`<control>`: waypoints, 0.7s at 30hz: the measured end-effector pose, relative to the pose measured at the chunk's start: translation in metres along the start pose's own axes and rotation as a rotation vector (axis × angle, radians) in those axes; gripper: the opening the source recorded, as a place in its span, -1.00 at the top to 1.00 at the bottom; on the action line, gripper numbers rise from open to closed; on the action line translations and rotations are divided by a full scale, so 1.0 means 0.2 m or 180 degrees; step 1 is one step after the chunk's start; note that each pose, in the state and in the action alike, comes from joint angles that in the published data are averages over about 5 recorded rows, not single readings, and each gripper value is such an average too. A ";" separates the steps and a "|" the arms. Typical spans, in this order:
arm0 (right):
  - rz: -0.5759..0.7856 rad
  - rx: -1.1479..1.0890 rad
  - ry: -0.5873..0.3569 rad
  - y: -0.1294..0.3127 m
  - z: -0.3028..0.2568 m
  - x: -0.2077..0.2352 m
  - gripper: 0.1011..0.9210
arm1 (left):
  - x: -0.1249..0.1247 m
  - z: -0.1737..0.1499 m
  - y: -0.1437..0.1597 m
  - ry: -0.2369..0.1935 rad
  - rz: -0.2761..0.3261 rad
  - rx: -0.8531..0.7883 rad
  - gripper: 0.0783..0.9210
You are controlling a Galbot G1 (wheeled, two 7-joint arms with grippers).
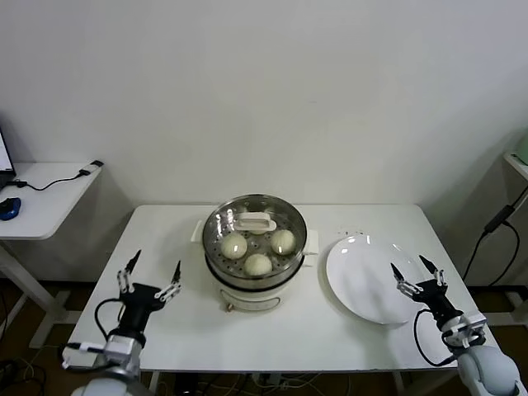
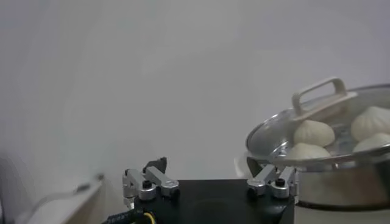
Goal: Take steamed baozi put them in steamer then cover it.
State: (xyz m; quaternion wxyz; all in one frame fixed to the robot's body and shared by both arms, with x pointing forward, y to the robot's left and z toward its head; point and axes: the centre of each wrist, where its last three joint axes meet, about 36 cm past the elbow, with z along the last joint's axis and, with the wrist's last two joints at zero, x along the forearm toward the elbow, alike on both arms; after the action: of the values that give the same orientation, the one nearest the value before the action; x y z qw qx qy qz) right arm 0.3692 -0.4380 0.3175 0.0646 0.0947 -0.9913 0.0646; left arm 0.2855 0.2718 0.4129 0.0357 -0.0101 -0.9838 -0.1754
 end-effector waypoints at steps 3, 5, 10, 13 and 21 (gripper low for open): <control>0.0005 -0.0022 -0.0024 0.03 -0.01 0.02 -0.76 | 0.07 0.05 0.02 0.0056 -0.0048 0.0260 -0.77; 0.0006 -0.0039 -0.0038 0.05 -0.02 0.03 -0.76 | 0.10 0.08 0.03 0.0084 -0.0076 0.0390 -0.77; 0.0003 -0.0095 -0.0064 0.09 -0.03 0.06 -0.76 | 0.18 0.12 0.03 0.0141 -0.0149 0.0610 -0.77; -0.0003 -0.0129 -0.0075 0.12 -0.03 0.08 -0.76 | 0.20 0.14 0.03 0.0161 -0.0192 0.0681 -0.77; -0.0020 -0.0182 -0.0091 0.16 -0.04 0.11 -0.76 | 0.25 0.16 0.04 0.0195 -0.0251 0.0694 -0.77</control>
State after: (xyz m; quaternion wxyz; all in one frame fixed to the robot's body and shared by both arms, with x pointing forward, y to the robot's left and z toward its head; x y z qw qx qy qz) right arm 0.3427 -0.4096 0.3241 0.0534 0.0968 -0.9933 0.0348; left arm 0.2344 0.2911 0.3903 0.0596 0.0378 -0.9951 -0.0688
